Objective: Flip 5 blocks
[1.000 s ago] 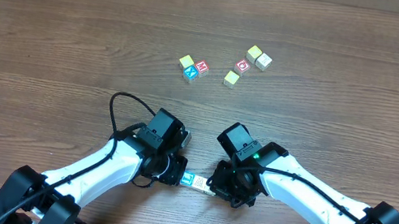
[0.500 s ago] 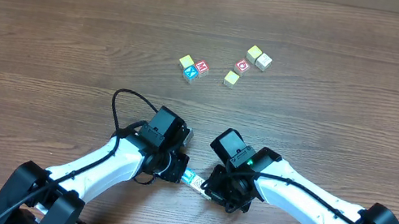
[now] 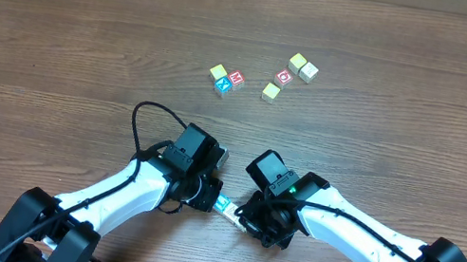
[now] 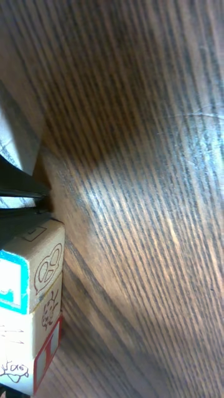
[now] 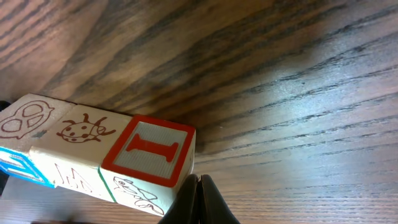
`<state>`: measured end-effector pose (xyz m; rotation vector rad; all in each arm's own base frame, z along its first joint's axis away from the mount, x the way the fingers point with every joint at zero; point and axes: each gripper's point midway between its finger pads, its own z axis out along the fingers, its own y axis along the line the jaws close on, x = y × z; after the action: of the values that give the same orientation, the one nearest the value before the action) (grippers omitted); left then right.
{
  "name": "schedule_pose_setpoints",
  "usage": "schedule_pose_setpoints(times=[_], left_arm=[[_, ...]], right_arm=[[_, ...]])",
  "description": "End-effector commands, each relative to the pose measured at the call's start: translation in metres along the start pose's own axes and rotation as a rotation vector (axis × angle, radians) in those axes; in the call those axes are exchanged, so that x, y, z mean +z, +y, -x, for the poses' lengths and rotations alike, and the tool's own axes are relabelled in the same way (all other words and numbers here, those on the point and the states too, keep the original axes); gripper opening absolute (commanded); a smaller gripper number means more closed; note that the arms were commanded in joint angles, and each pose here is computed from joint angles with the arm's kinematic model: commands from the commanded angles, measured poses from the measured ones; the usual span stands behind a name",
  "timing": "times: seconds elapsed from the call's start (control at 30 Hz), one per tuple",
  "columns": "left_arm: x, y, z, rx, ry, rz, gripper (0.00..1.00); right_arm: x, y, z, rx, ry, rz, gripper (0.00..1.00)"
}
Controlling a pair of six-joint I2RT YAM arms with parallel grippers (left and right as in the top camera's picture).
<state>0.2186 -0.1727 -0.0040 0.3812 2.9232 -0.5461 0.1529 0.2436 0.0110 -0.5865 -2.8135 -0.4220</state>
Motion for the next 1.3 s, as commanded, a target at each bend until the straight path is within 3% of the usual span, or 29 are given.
schedule_pose_setpoints(times=[0.0, 0.6, 1.27], left_arm=[[0.011, 0.001, -0.011, 0.033, 0.047, -0.001, 0.04], [0.011, 0.01, 0.002, 0.085, -0.012, 0.058, 0.04], [0.01, 0.019, -0.008, 0.251, 0.036, 0.101, 0.04]], right_arm=[[-0.001, 0.015, -0.002, 0.009, 0.002, 0.048, 0.04], [-0.001, 0.016, -0.002, 0.036, 0.001, 0.052, 0.04], [-0.001, 0.016, 0.0, 0.08, -0.01, 0.051, 0.04]])
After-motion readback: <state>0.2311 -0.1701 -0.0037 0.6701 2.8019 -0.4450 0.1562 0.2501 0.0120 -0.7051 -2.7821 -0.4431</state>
